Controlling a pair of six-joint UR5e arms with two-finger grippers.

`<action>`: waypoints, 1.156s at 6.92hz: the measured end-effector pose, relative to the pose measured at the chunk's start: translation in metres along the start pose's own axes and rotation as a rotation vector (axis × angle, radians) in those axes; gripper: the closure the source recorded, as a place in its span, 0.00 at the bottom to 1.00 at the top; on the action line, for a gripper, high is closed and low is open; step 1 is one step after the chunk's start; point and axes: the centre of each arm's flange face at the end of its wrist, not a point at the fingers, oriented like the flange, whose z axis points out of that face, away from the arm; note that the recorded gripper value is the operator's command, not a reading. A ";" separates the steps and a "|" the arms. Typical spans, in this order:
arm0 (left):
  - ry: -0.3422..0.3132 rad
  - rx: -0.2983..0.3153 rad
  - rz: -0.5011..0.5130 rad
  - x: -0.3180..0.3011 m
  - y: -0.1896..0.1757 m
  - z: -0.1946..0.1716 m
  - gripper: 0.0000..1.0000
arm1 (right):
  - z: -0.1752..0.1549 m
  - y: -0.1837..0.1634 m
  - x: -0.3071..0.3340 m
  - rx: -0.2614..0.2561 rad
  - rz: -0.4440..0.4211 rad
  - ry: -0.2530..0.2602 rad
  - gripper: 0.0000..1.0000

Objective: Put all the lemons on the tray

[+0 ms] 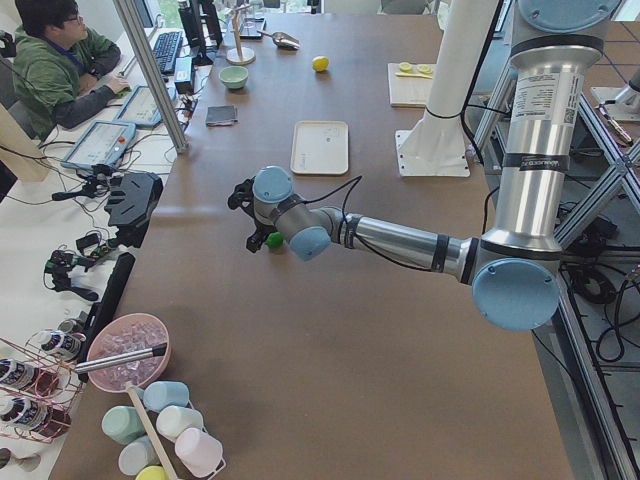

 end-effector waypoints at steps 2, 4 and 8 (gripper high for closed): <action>-0.055 -0.018 -0.077 0.049 -0.027 0.073 0.02 | 0.003 -0.004 -0.007 -0.003 0.006 -0.001 0.00; -0.111 -0.027 -0.110 0.069 -0.034 0.127 0.02 | 0.003 -0.005 -0.009 -0.003 0.006 -0.001 0.00; -0.125 -0.033 -0.105 0.063 -0.018 0.154 0.04 | 0.003 -0.005 -0.009 -0.002 0.005 0.000 0.00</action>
